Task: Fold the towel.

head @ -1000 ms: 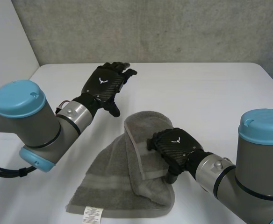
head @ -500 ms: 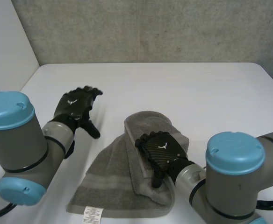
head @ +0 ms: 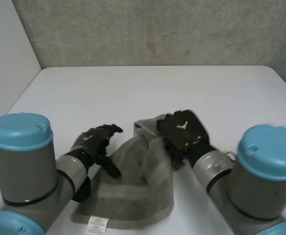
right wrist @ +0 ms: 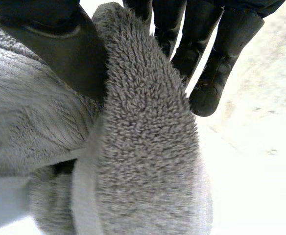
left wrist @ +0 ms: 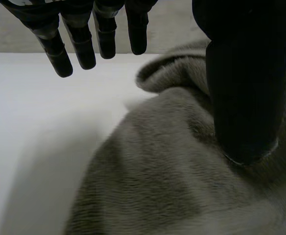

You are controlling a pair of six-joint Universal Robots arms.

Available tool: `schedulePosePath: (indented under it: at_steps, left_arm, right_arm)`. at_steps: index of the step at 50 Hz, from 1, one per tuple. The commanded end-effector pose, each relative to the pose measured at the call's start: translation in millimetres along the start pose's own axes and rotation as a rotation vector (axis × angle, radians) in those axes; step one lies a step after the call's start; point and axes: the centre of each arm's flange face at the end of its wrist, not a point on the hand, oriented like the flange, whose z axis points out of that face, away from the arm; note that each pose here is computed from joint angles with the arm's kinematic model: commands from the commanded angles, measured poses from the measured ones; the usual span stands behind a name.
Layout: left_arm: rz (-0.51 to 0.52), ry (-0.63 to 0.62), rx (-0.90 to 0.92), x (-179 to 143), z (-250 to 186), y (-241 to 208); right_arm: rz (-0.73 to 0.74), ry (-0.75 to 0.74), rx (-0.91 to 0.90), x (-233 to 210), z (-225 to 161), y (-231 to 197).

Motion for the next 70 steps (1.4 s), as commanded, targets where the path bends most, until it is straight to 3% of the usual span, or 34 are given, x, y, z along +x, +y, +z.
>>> schedulePosePath:
  at_steps: [1, 11, 27, 45, 52, 59, 70]
  left_arm:
    - [0.03, 0.076, 0.01, 25.6, -4.6, 4.5]
    - [0.005, 0.128, -0.045, 46.8, 6.5, 26.1]
    - [0.022, 0.24, -0.077, 88.9, 10.6, 50.7]
    - [0.041, 0.19, -0.048, 95.3, 52.9, 61.3]
    - [0.075, 0.206, 0.013, 99.6, 36.3, 29.4]
    - [0.173, 0.092, 0.111, 56.6, 19.6, -38.2]
    - [0.243, 0.047, 0.082, 25.7, 3.1, -75.4]
  right_arm:
    - [-0.064, 0.036, -0.049, 37.3, -0.7, 0.9]
    - [-0.051, 0.079, -0.126, 63.9, -1.1, 19.3]
    - [-0.049, 0.078, -0.14, 61.7, -3.6, 25.7]
    - [-0.039, 0.043, -0.131, 58.0, -5.0, 25.4]
    - [-0.064, 0.064, -0.076, 71.4, -2.2, 4.7]
    - [-0.043, -0.006, -0.105, 106.1, -1.9, -15.0]
    - [-0.064, -0.076, -0.177, 130.9, -12.5, -46.3]
